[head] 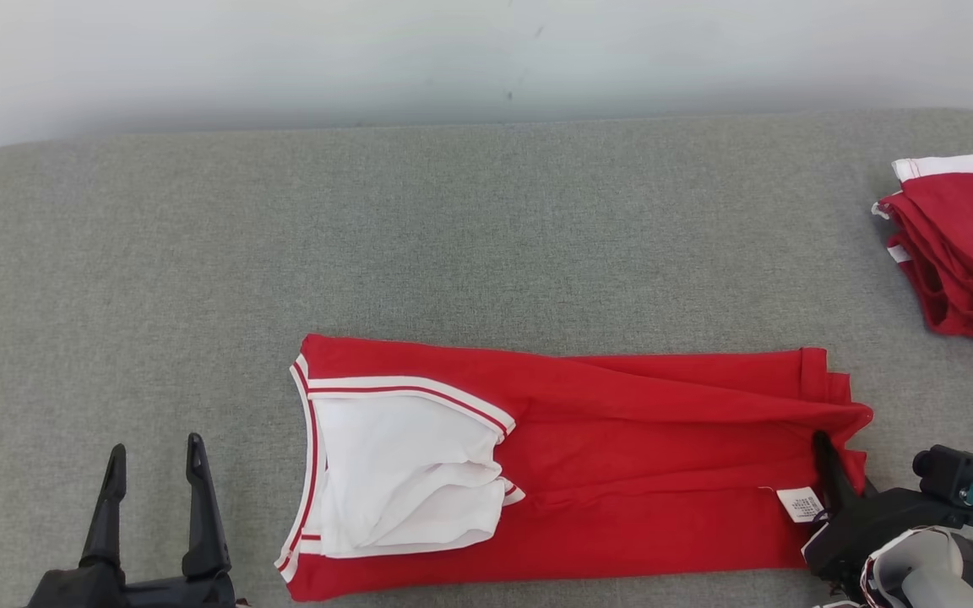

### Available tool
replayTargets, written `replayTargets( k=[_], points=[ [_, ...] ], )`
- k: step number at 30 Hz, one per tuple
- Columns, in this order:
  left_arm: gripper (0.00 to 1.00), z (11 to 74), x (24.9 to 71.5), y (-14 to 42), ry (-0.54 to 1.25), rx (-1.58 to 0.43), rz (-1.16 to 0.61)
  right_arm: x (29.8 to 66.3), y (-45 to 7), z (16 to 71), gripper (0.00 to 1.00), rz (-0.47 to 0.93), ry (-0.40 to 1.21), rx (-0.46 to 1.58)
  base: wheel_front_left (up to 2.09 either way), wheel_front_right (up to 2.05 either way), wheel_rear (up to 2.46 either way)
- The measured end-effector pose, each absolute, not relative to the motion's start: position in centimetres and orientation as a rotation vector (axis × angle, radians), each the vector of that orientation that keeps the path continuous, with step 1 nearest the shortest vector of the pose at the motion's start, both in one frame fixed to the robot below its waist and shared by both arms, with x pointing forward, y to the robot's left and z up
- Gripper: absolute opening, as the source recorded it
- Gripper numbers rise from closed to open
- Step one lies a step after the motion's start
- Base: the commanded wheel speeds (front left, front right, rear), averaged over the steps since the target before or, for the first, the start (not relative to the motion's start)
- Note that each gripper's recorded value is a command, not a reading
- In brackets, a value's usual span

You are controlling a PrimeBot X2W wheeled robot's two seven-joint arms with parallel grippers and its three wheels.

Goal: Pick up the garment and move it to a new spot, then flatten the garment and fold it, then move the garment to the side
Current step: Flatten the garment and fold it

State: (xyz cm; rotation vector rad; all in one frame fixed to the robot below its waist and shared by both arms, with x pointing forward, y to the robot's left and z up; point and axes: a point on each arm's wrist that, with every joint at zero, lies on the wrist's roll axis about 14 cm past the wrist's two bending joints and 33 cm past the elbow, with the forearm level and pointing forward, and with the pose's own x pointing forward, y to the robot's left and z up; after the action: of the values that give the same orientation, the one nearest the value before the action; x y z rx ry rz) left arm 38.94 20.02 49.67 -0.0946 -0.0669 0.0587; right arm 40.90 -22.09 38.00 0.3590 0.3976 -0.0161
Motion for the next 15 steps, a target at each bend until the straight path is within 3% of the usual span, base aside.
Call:
replayTargets(
  k=[15],
  points=[
    [1.00,50.0,37.6,19.3,-0.072,-0.094,0.029,40.6,-31.2,42.8,0.00,-0.152,0.270,0.241,0.00,0.00,0.00]
  ],
)
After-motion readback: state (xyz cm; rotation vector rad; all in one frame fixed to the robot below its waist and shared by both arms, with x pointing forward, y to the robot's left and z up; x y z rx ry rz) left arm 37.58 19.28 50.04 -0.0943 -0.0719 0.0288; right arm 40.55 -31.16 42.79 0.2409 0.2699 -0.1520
